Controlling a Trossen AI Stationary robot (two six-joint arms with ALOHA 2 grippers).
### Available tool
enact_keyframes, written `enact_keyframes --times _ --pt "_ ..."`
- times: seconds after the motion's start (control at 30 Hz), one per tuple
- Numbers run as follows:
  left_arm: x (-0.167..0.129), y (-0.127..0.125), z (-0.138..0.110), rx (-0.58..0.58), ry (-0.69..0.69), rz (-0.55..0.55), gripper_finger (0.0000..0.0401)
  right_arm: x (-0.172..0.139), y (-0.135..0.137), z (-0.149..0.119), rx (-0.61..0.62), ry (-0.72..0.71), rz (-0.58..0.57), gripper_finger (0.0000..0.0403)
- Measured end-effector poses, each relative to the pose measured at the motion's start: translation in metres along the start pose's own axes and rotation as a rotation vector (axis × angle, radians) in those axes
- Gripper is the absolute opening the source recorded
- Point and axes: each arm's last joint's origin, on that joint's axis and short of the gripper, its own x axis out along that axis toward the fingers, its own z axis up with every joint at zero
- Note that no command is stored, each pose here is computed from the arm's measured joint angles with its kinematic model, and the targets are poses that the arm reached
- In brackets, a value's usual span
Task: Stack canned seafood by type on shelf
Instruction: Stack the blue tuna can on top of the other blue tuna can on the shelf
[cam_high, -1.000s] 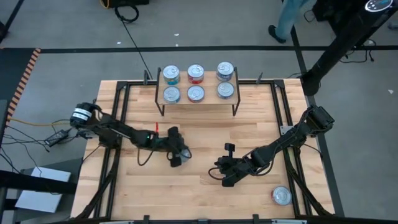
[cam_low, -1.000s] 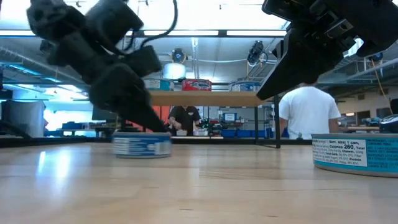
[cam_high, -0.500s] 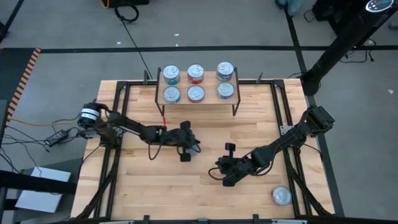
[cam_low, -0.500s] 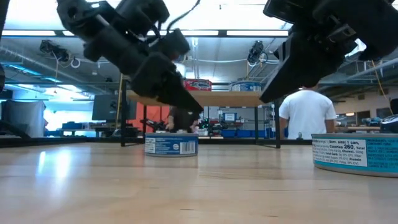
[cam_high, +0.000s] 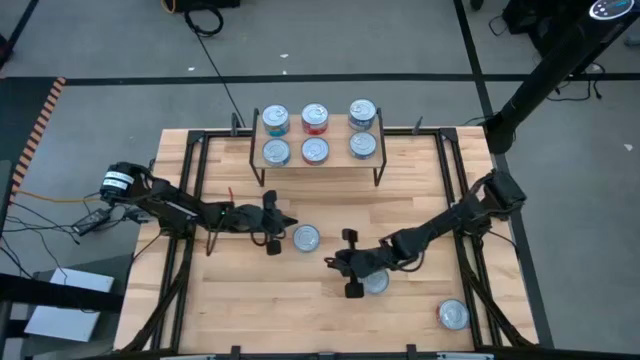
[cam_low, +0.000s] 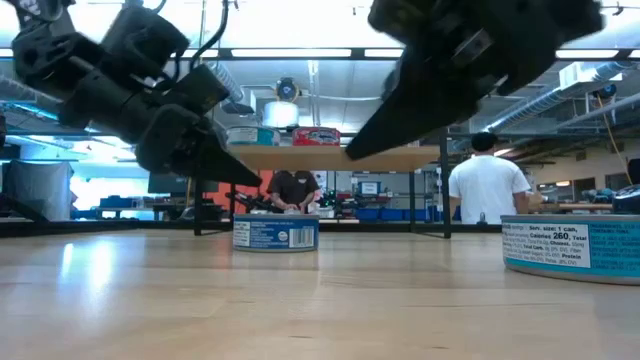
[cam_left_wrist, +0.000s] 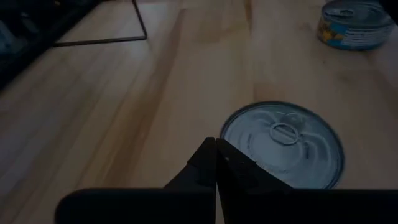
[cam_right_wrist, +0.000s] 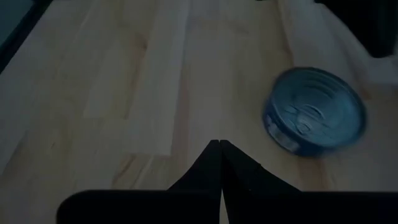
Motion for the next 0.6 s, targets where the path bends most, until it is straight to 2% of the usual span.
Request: enact_keyframes --times 0.1,0.33,0.6 --pt "-0.005 0.003 -0.012 -0.003 0.011 0.047 0.0005 0.018 -0.009 0.0 -0.008 -0.004 0.001 0.0012" --pt "-0.001 0.014 -0.021 0.014 0.031 0.107 0.0005 0.051 -0.027 -0.003 -0.019 0.042 -0.038 0.0012" --pt "0.013 0.013 -0.032 0.051 0.023 0.093 0.0005 0.068 -0.039 -0.014 0.005 0.081 -0.052 0.0012"
